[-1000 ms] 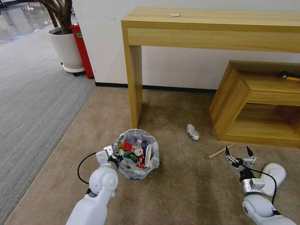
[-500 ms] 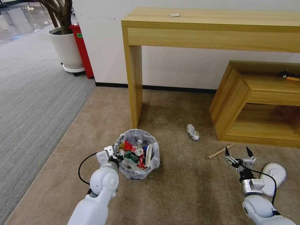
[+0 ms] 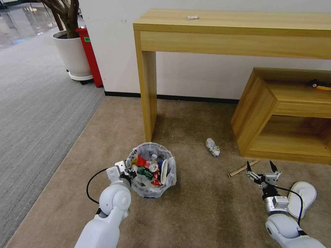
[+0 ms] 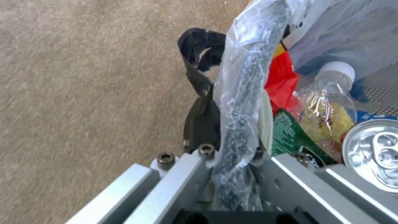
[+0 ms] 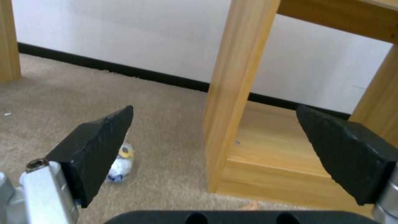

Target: Pick up the trash bin and place the garbage on the floor into it.

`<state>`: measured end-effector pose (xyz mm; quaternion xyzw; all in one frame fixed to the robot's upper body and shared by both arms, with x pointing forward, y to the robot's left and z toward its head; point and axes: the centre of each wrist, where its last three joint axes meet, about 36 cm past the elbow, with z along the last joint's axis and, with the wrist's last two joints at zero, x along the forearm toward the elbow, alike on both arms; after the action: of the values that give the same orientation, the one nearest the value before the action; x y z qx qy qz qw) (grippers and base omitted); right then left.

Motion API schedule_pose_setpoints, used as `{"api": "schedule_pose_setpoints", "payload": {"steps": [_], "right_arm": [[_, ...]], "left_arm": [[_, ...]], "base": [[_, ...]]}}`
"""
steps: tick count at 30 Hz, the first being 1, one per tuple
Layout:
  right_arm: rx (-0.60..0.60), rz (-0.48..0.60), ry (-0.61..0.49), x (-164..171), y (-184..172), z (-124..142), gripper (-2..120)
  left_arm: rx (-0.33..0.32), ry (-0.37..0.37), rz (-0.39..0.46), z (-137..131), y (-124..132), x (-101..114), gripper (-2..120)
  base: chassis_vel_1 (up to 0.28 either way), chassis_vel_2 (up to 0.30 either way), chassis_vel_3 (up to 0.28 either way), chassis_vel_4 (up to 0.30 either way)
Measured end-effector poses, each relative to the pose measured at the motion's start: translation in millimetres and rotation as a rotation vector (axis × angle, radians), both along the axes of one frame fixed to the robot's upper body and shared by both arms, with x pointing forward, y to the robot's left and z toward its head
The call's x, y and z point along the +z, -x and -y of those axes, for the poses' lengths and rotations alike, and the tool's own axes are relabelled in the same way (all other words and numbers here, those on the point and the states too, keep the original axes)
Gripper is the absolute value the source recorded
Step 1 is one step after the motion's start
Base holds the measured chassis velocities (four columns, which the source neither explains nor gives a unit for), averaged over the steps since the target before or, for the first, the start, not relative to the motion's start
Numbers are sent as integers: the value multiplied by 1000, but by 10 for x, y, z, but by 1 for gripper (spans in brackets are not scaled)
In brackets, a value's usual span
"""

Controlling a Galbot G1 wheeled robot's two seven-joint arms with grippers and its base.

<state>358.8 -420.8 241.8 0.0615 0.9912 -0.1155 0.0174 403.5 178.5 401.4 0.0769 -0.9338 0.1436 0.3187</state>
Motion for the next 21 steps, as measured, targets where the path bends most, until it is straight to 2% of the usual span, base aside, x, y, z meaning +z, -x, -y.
{"api": "schedule_pose_setpoints", "payload": {"steps": [14,17,21], "right_arm": [[30,6,1,-52,-13,-112,100],[42,-21,-14,-53,15,-196,100],[70,-123,-73,-8,101,-306,100]], "left_arm": [[0,4,4,15,8,9,0],[0,7,5,25,7,11,0],[-2,8,4,32,9,10,0]], "base": [[-160,160,159,-150],[-55,54,68,-62],[0,0,0,0]]}}
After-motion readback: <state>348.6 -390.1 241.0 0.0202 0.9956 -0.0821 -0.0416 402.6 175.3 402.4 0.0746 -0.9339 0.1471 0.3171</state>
